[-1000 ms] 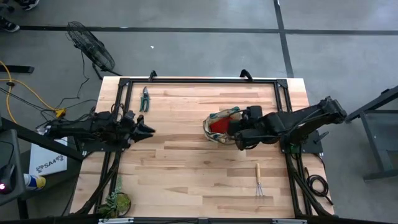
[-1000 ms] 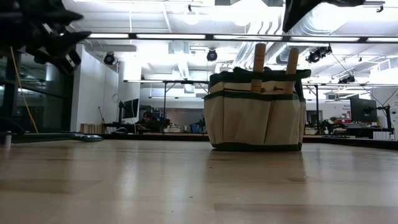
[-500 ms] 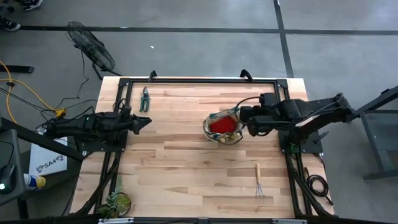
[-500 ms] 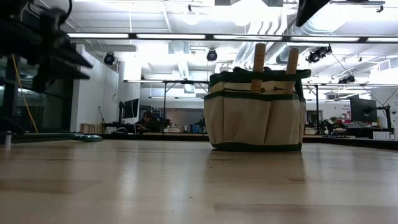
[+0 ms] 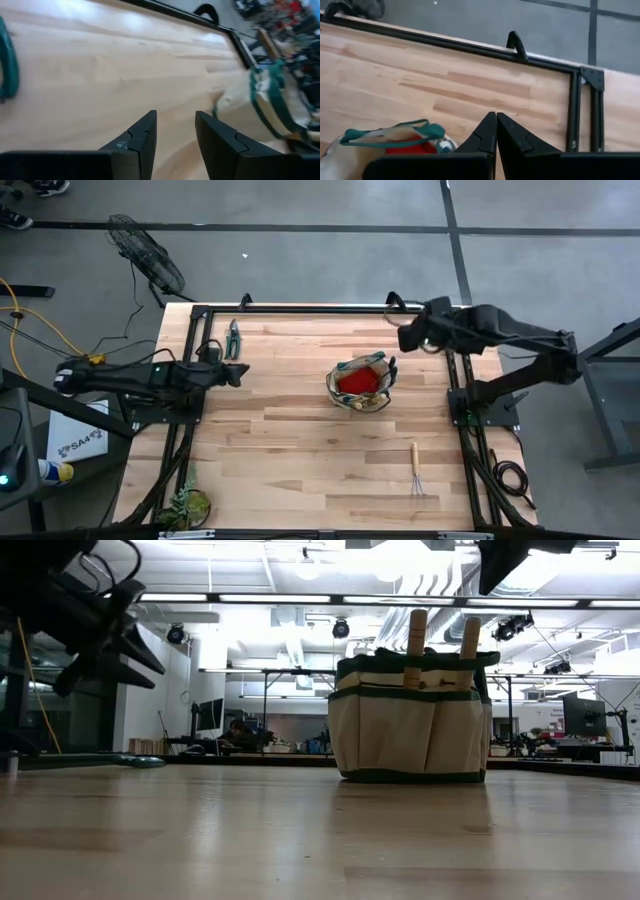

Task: Pick & Place Garden tools in Gardening bag
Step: Put the shear scissor into the gardening bag

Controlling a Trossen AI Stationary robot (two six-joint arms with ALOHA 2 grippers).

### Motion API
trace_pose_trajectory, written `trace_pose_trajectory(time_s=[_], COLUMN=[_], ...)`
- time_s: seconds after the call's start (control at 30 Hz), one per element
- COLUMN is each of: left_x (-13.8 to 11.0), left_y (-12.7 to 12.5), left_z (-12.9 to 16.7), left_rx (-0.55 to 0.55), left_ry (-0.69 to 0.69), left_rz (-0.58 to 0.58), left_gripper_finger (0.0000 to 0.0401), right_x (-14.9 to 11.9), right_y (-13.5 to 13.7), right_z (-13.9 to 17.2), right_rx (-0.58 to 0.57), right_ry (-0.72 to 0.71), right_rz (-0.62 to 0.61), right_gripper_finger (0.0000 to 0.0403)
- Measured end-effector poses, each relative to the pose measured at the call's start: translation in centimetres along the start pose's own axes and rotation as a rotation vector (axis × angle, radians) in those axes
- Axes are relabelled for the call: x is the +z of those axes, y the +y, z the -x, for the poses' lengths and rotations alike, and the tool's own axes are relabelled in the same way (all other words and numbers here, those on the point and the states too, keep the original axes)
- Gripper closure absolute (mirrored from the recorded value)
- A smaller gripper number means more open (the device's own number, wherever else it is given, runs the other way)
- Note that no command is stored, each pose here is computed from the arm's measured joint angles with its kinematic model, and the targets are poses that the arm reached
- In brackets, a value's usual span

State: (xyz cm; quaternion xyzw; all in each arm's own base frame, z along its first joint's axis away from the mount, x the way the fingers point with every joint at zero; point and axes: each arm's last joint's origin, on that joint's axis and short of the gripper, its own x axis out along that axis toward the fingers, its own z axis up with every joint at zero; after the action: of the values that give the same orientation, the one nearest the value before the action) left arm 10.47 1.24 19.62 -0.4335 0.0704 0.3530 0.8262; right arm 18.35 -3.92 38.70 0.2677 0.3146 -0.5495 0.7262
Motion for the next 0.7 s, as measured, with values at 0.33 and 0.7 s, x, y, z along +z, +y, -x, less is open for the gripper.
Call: trace_pose_trajectory(time_s=[0.33,0.7], left_x=[1.9,5.5], left_y=[-3.7,-2.7], left_z=[-2.2,-6.4], left_rx=[0.220,0.465], left_ry=[0.070,0.262], left_rz=[-0.093,-0.052], left_gripper_finger=[0.0269,0.0269], right_x=[3.7,6.4], right_y=[-1.8,-3.4], right_z=[-1.3,-3.1], right_rx=[0.105,0.229], right_ry=[-0.022,0.009], right_rz=[0.092,0.166], right_gripper_finger=[0.0400,0.0400])
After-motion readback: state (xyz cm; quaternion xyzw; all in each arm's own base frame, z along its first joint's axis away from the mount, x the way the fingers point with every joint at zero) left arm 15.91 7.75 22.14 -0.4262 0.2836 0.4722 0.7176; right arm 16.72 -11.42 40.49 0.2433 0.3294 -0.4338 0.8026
